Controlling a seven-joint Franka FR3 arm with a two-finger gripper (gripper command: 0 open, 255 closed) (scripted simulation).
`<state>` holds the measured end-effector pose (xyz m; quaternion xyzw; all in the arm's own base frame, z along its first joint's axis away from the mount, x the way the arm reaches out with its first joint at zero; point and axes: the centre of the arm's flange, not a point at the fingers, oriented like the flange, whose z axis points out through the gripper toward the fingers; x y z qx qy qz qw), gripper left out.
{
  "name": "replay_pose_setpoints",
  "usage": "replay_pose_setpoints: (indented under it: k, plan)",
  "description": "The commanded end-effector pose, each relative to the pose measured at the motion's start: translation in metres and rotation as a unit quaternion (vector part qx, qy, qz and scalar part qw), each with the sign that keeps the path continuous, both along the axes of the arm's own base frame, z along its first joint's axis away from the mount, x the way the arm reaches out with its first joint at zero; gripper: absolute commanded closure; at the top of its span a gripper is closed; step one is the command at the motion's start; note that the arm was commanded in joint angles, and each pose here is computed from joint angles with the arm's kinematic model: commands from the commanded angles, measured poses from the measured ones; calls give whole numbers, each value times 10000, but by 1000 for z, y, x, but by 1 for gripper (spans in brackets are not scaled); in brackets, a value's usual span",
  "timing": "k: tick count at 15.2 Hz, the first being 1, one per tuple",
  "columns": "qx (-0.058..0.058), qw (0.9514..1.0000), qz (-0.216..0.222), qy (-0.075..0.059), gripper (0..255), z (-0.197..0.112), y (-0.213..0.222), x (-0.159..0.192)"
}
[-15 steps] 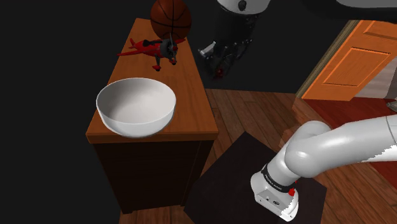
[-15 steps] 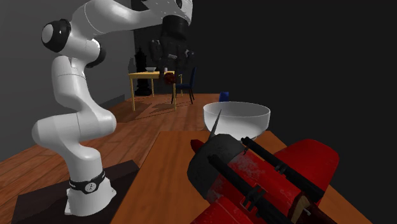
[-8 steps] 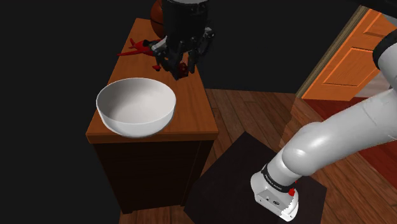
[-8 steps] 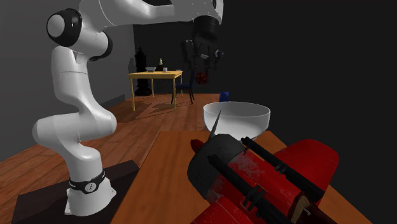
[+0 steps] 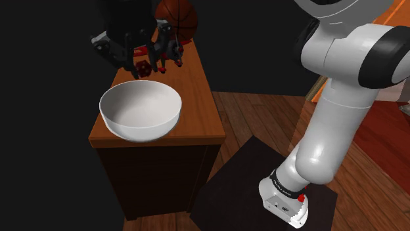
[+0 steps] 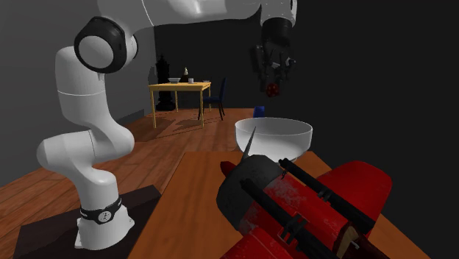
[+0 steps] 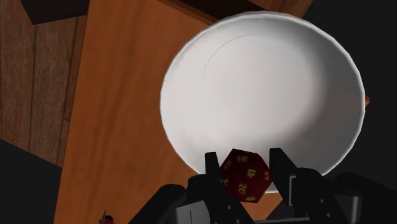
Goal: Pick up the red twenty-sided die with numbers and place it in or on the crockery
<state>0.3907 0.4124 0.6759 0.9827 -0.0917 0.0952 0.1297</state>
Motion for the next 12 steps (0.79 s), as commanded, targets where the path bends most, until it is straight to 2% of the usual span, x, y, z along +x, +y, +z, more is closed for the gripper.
replay_pose_setpoints:
  k: [1,12]
  plan:
    - [-5,10000,-23,-8,255,-10,3,4]
    - [-5,10000,-23,-8,255,-68,3,4]
